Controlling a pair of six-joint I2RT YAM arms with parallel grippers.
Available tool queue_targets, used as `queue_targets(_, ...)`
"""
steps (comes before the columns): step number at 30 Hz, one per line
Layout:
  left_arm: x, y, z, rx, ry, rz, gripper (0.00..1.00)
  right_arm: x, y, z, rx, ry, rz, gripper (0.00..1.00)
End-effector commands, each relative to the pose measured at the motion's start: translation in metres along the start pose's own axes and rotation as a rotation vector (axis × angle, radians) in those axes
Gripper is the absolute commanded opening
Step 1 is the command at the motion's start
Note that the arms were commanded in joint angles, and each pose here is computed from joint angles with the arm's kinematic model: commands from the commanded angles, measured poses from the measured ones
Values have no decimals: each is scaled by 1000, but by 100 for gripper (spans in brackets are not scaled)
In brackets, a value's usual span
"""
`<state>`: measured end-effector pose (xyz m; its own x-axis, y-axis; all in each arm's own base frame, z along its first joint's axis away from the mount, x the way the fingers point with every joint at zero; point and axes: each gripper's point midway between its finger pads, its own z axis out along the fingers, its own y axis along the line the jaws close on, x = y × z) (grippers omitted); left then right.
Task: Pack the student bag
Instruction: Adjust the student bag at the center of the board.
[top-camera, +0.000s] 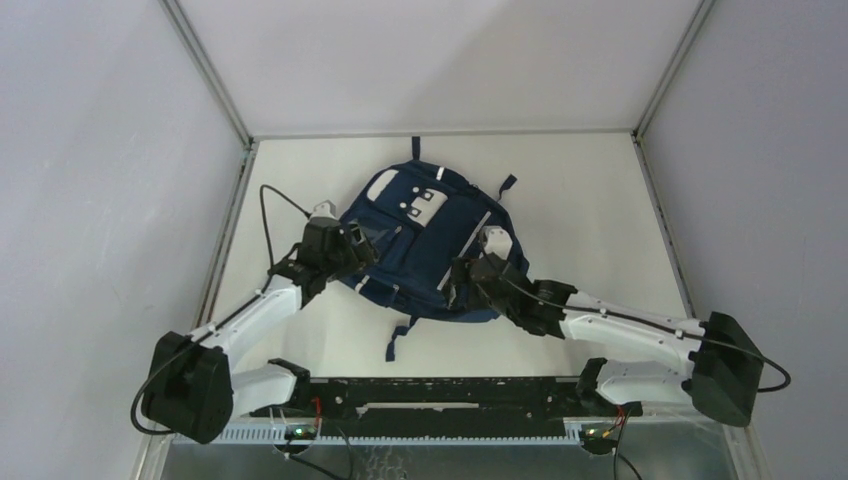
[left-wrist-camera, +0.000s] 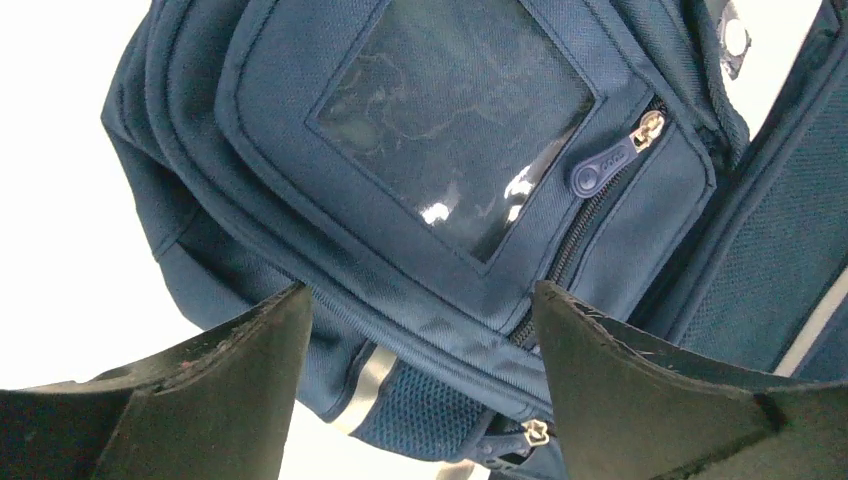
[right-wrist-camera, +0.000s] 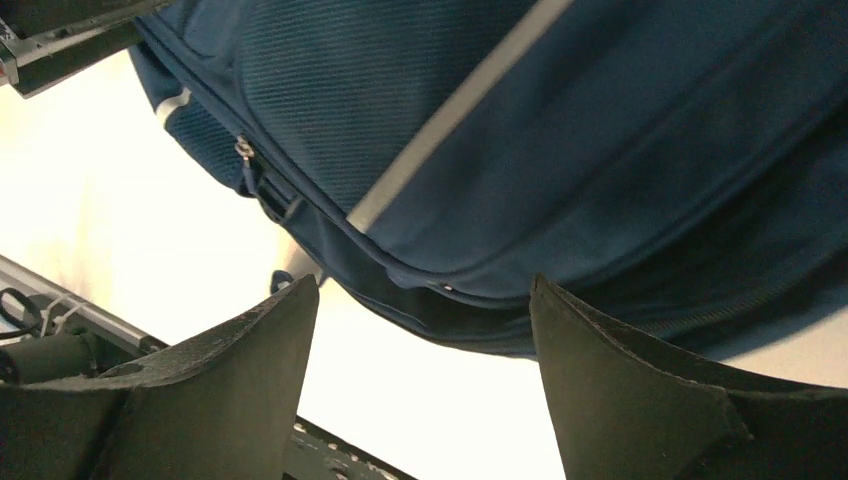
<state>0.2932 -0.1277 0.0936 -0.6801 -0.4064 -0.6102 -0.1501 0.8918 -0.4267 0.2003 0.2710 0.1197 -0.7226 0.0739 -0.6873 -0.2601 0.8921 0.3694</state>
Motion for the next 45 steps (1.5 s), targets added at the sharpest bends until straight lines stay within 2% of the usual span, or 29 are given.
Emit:
queue_targets(1,-12,-9,13,23,-53,-31,84,-11,-23,-15,56,-68,77,86)
queue_targets(4,-21,-10,16,23,-89,-45,73,-8,-38,-18,78,-72,105,85)
queue_targets(6,-25,-12,17,26,-95,-48,61,-6,-47,-20,95,-73,116,85)
queue_targets(8,-26,-16,18,36,-91,-45,41,-4,-56,-21,121,-74,124,85)
queue_targets(11,-25,-19,19,50,-76,-40,3,-1,-73,-20,154,-76,163,85)
queue_targets(12,-22,-19,19,56,-65,-40,0,0,-78,-19,158,-76,184,84)
queue_targets(14,-17,-20,19,66,-50,-40,0,1,-91,-18,169,-83,231,83)
queue_targets(18,-9,-19,9,97,-43,-54,0,-2,-115,-15,171,-115,302,74)
queue_targets(21,-3,-22,-7,138,-51,-68,0,-7,-119,-8,146,-123,317,66)
queue_targets(24,7,-22,-21,162,-54,-71,0,-17,-118,5,98,-123,312,64)
queue_targets(31,33,-23,-41,202,-15,-81,0,-80,-128,40,-19,-151,383,54)
queue_targets(34,41,-31,-47,233,2,-99,0,-104,-126,52,-29,-126,353,57)
queue_targets(37,46,-43,-55,272,6,-108,0,-116,-132,47,41,-95,334,65)
queue_targets(40,50,-55,-64,308,7,-120,0,-126,-139,22,103,-148,329,73)
queue_targets(42,51,-61,-67,321,-3,-125,0,-128,-134,3,108,-168,316,74)
queue_targets(45,52,-71,-71,345,0,-124,0,-130,-103,-35,51,-215,257,72)
